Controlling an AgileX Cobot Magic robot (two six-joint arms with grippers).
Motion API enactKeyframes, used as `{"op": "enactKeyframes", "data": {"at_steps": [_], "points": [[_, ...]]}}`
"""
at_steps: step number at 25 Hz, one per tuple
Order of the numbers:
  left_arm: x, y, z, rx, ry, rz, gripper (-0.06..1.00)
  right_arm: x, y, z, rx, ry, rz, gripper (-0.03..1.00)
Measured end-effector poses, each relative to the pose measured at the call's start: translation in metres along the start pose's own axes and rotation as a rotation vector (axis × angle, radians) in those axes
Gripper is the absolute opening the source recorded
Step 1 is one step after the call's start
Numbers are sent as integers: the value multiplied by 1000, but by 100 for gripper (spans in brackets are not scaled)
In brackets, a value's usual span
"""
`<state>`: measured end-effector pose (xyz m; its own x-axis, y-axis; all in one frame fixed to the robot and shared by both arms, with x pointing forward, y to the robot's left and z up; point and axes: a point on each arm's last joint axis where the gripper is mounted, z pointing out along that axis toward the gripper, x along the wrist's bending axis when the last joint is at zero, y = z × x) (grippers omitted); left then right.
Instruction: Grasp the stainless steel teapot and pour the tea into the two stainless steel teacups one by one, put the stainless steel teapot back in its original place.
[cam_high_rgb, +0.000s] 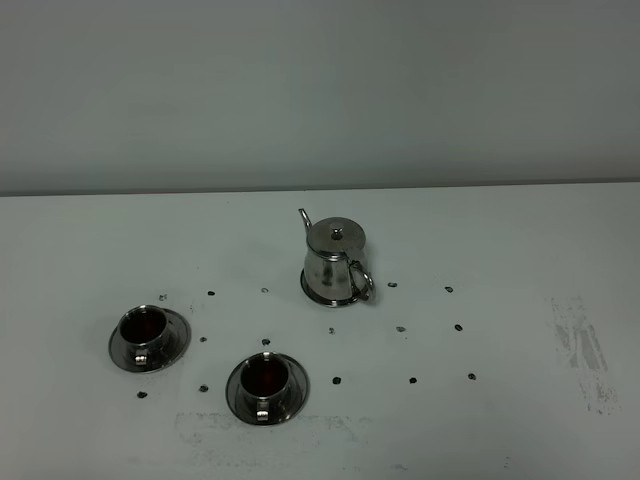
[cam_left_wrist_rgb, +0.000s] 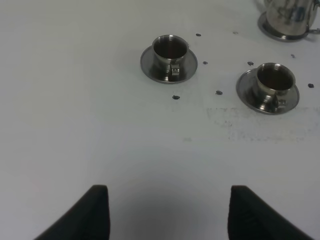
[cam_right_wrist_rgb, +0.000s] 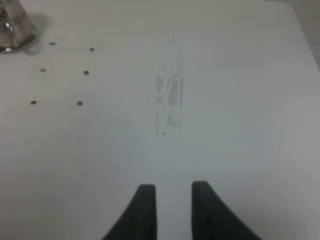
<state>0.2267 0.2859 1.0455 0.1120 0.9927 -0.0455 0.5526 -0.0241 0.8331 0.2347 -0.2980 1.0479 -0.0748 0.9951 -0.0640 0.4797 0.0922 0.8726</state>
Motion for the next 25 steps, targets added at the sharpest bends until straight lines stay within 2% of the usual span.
{"op": "enactKeyframes", "data": {"at_steps": [25], "points": [[0, 0, 0, 0, 0, 0, 57, 0, 0, 0, 0, 0, 0, 20]]}}
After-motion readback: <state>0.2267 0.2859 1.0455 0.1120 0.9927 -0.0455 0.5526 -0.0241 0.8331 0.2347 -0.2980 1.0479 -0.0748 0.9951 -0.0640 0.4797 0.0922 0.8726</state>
